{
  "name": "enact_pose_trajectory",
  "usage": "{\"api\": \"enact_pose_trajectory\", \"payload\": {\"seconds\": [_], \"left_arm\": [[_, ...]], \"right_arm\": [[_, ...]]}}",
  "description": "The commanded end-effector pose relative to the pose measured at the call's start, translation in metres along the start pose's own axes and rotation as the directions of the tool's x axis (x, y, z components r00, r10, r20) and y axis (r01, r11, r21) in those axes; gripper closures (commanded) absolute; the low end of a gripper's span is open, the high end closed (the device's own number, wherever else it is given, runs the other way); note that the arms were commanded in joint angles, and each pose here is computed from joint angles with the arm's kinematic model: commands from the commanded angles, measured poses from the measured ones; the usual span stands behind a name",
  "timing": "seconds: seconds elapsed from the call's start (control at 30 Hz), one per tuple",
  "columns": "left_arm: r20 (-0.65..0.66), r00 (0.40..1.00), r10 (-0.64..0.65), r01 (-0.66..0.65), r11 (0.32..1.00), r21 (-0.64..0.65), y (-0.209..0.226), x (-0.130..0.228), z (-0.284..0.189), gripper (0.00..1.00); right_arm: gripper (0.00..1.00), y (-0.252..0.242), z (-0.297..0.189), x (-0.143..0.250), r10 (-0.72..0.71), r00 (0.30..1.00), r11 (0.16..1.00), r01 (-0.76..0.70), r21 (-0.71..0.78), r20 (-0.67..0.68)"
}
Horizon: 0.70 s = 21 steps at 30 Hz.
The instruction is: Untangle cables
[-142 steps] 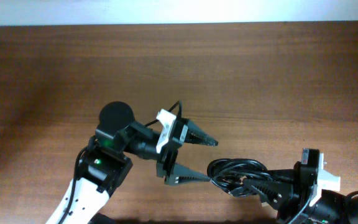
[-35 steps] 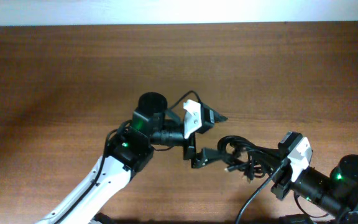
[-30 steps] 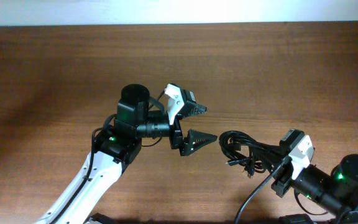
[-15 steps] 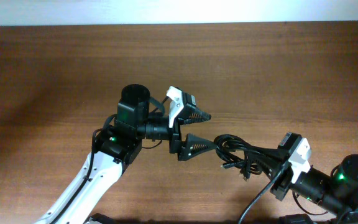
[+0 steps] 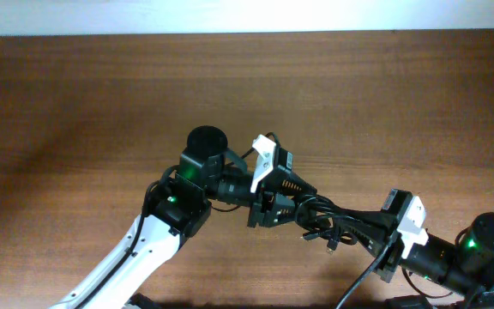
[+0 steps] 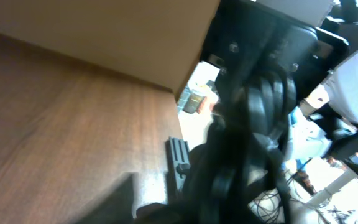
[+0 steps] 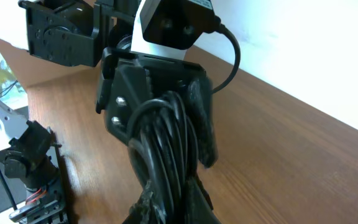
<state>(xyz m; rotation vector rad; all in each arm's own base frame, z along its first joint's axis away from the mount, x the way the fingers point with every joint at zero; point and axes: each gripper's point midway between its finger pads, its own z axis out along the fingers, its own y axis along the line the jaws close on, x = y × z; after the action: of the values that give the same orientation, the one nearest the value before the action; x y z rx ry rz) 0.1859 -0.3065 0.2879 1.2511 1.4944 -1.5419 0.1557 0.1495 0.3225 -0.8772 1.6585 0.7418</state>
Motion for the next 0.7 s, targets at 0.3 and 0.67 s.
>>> {"api": "enact_pose_trajectory", "payload": {"seconds": [0.3, 0.67], "left_arm": [[-0.033, 0.999, -0.011, 0.011, 1.0, 0.006, -0.003, 0.009, 0.001, 1.0], [-0.02, 0.998, 0.063, -0.061, 0.994, 0.095, -0.023, 0.003, 0.011, 1.0]], "right_arm": [[0.16, -0.017, -0.002, -0.004, -0.037, 0.999, 0.994, 0.037, 0.1, -0.001], [0.77, -0.008, 0.01, 0.0, 0.015, 1.0, 1.0, -0.016, -0.024, -0.015]]}}
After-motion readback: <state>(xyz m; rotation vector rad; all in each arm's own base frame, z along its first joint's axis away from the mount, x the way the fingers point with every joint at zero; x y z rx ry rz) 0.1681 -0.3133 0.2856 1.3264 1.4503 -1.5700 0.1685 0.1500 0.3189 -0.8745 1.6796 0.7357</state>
